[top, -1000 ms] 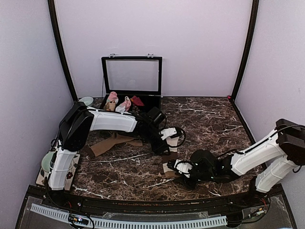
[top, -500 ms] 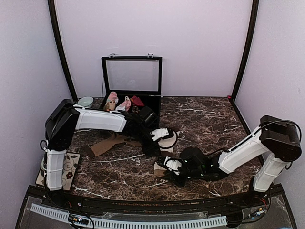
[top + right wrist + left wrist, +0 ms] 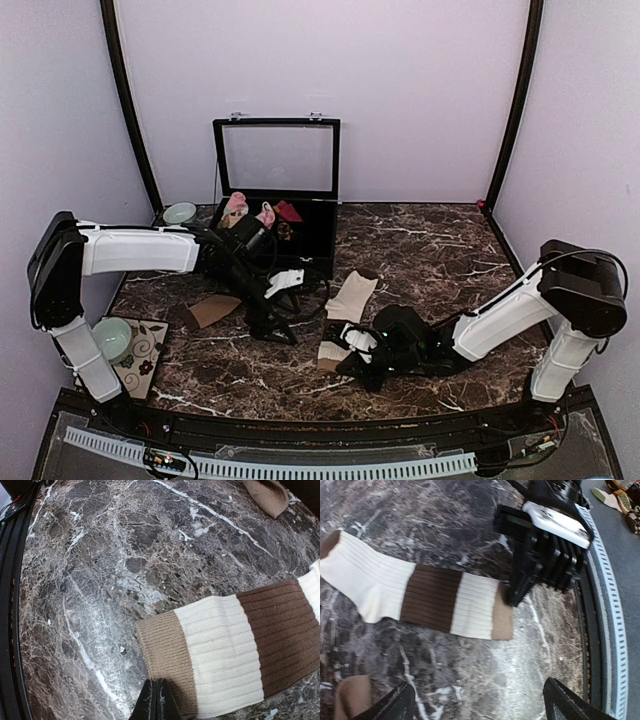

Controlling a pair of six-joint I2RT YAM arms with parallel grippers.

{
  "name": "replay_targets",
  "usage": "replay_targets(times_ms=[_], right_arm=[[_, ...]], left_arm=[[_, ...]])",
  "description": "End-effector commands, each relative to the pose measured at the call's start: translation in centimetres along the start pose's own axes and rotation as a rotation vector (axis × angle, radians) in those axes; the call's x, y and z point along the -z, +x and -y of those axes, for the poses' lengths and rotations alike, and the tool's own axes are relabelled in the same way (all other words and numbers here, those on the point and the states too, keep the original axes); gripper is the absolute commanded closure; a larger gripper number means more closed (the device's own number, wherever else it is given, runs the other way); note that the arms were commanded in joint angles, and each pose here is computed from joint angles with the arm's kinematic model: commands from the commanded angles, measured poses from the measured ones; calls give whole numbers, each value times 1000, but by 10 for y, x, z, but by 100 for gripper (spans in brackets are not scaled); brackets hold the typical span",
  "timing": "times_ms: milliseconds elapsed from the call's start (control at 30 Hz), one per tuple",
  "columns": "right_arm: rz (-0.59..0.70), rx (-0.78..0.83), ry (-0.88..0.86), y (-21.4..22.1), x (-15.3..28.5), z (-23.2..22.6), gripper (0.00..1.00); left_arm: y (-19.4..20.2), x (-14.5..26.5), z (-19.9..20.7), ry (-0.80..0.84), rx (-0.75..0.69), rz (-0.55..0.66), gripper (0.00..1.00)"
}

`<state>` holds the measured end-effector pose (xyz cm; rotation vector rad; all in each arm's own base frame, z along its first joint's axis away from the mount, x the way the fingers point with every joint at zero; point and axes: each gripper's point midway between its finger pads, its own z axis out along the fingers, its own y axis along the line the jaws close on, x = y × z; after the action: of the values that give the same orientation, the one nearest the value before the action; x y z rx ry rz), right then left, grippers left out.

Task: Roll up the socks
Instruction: Roll the sock at the center of the board.

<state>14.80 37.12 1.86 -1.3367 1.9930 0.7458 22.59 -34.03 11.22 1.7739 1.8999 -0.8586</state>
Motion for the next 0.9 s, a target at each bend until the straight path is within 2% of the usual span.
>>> replay_targets(times_ms=[0,167,333,500,700,867], right_arm=[[-60,-183,-77,11,0,-3,100],[-41,-340,-120,8,5,2,100],[-12,-497,-174,2,12,10,100],[44,-595,-230,-12,17,14,100],[64,-649,-287,-18,17,12,100],[49,-660,-290,-13,18,11,100]], left_arm=[[18,-11,50,169,-69,-24,7],[18,-28,58,170,-122,-12,9],[17,-49,57,127,-234,-37,10],[14,-71,50,68,-330,-69,12],[9,-92,43,38,-375,-69,22],[6,-100,38,20,-384,-66,35]])
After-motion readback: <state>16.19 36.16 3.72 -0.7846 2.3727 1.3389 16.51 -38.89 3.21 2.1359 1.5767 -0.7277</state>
